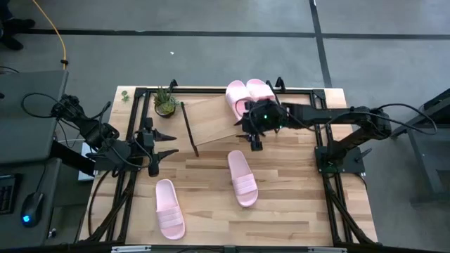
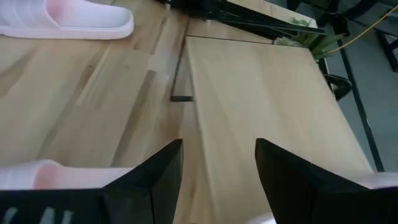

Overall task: Pick and place slides into the shelf
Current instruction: Put the right pink slide on the shelf

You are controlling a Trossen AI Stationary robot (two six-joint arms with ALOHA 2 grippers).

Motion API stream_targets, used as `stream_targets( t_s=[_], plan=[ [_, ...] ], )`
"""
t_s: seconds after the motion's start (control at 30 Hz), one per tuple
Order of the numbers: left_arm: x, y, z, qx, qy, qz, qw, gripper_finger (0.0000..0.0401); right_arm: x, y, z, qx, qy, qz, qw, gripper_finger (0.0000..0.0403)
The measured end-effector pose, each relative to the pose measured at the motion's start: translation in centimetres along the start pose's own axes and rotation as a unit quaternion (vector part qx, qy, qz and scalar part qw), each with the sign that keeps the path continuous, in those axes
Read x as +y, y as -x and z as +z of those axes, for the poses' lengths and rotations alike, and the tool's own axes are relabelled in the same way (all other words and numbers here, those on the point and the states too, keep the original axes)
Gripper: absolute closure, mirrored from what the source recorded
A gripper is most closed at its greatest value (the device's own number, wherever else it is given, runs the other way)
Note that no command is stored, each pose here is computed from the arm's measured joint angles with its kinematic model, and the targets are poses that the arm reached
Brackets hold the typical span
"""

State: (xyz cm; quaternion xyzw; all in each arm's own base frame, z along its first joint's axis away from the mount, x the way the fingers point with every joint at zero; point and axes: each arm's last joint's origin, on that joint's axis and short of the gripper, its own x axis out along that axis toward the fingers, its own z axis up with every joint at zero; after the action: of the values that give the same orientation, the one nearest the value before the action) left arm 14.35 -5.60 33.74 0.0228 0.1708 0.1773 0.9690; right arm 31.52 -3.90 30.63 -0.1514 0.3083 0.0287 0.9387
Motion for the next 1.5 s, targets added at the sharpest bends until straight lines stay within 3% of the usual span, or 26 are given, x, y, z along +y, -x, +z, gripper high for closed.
stream_targets(
  t_s=[0.57,1.13,1.5],
  plan=[
    [-2.1,-1.9,-1.0,0.058,0.035,-0.025,0.997,0.0222,7.9,0.4,2.3,0.009,-0.011,-0.013,1.0,0.021],
    [-3.7,-3.1,-1.3,0.082,0.034,-0.068,0.994,0.0222,14.7,2.2,2.5,0.028,-0.06,-0.077,0.995,0.021],
    [-4.3,-3.4,-1.3,0.089,0.048,-0.099,0.99,0.0222,19.1,-0.6,1.1,0.065,-0.053,-0.081,0.993,0.021]
  ],
)
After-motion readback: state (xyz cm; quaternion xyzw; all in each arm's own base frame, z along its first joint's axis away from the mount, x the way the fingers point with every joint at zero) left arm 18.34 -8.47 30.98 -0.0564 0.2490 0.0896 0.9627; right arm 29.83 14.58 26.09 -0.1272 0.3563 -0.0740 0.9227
